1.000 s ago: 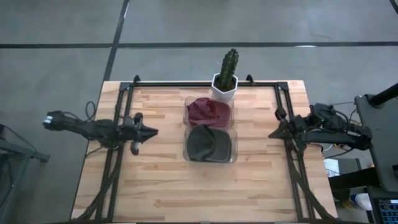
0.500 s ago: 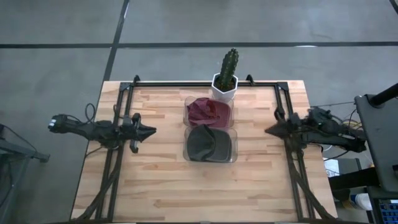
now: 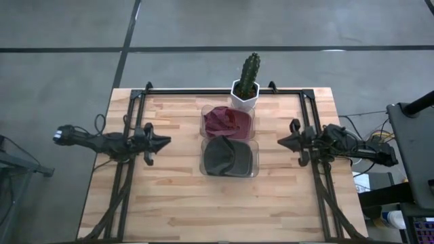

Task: Pick & Place hat
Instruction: Return to Home Position

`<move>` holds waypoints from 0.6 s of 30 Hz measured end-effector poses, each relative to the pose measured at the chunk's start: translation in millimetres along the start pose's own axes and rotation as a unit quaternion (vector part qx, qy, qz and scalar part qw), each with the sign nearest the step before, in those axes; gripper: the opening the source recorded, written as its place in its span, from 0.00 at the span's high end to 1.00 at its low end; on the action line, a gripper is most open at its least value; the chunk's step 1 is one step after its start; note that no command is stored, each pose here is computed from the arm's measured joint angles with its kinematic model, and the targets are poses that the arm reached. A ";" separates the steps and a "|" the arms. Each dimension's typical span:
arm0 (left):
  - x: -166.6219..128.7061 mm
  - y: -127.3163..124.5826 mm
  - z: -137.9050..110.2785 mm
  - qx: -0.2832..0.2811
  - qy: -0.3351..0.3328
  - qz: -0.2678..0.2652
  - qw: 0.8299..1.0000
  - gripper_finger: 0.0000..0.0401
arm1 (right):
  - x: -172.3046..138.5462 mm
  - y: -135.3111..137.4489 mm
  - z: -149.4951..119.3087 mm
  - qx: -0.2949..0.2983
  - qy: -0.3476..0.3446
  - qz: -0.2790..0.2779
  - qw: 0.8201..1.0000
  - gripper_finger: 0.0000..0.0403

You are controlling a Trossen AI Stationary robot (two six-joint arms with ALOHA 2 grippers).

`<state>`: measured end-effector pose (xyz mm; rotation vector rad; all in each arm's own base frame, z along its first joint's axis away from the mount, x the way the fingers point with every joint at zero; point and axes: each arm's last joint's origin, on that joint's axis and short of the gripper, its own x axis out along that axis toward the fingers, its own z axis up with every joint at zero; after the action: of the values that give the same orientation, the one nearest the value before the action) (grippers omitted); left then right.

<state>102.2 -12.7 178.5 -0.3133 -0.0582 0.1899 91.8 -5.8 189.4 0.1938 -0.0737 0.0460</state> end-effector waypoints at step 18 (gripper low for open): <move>-2.8 5.4 -10.5 0.062 0.011 0.015 0.998 0.89 | 3.0 -2.6 -17.0 -0.030 0.017 0.021 0.999 0.98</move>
<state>99.4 -11.3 166.8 -0.1934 -0.0194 0.2188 96.1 -4.9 172.5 0.1316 -0.0451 0.0889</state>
